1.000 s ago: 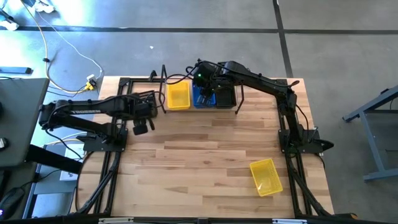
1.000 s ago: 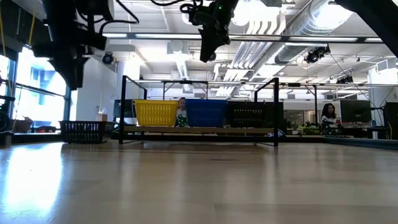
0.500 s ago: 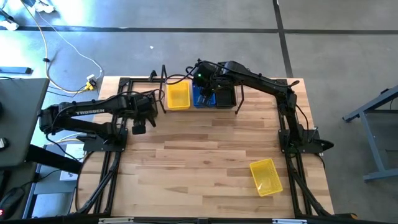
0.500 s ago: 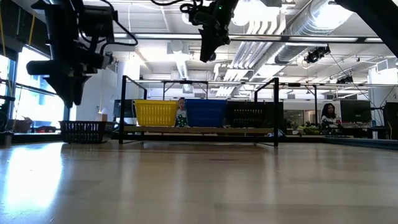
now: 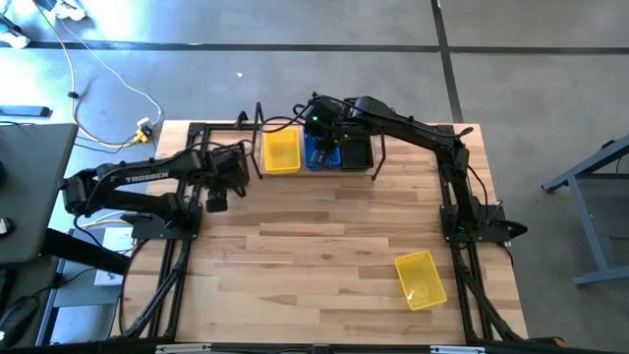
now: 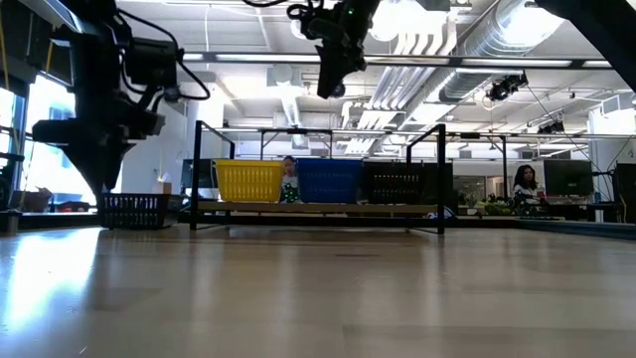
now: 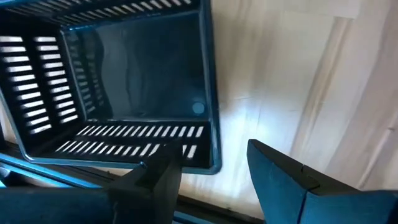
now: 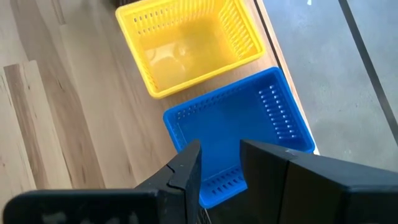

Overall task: Stack baskets on shelf by color
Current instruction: Stack the black basket on top of the black baskets on the shelf

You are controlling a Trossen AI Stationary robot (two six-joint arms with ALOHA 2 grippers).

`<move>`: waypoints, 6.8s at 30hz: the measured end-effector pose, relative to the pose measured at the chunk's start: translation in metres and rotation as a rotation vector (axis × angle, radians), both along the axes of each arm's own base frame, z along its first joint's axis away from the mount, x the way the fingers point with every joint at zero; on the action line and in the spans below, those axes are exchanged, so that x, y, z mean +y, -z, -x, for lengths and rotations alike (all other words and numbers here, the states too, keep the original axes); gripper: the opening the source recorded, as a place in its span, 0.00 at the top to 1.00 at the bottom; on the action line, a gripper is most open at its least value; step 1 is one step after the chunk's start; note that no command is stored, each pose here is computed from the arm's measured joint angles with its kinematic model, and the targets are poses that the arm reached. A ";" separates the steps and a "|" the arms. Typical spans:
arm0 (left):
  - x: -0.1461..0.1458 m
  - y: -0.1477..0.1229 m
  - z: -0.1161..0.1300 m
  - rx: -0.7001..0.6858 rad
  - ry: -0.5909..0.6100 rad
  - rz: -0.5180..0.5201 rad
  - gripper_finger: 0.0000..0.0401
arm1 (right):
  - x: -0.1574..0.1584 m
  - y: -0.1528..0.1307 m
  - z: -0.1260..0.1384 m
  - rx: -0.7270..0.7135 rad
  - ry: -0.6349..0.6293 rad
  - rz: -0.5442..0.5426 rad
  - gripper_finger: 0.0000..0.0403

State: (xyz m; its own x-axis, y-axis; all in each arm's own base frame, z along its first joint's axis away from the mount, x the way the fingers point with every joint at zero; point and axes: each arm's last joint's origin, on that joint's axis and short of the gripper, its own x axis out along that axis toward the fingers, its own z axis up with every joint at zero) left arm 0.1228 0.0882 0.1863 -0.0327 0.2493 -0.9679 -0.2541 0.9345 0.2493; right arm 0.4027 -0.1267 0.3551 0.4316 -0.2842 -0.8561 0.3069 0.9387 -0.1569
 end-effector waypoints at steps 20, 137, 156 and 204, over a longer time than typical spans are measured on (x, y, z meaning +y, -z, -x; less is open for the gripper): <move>0.025 0.027 -0.007 0.070 -0.063 0.096 0.79 | 0.000 -0.001 -0.001 -0.028 0.043 -0.018 0.76; -0.121 -0.110 -0.118 -0.033 0.510 -0.534 1.00 | 0.091 0.005 -0.038 -0.472 1.024 -0.676 0.72; -0.123 -0.109 -0.120 -0.066 0.512 -0.440 0.70 | 0.079 0.006 -0.036 -0.455 0.952 -0.583 0.99; -0.049 -0.115 -0.125 -0.120 0.149 -0.520 0.51 | -0.118 -0.001 0.109 0.028 0.921 -0.596 1.00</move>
State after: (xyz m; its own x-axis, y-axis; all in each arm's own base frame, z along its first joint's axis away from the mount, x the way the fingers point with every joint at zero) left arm 0.2480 0.0393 0.3013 0.1422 0.6886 -0.7111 -0.1835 0.7243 0.6647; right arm 0.2941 -0.2445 0.3558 0.2441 -0.0251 -0.9694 0.9329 0.2789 0.2277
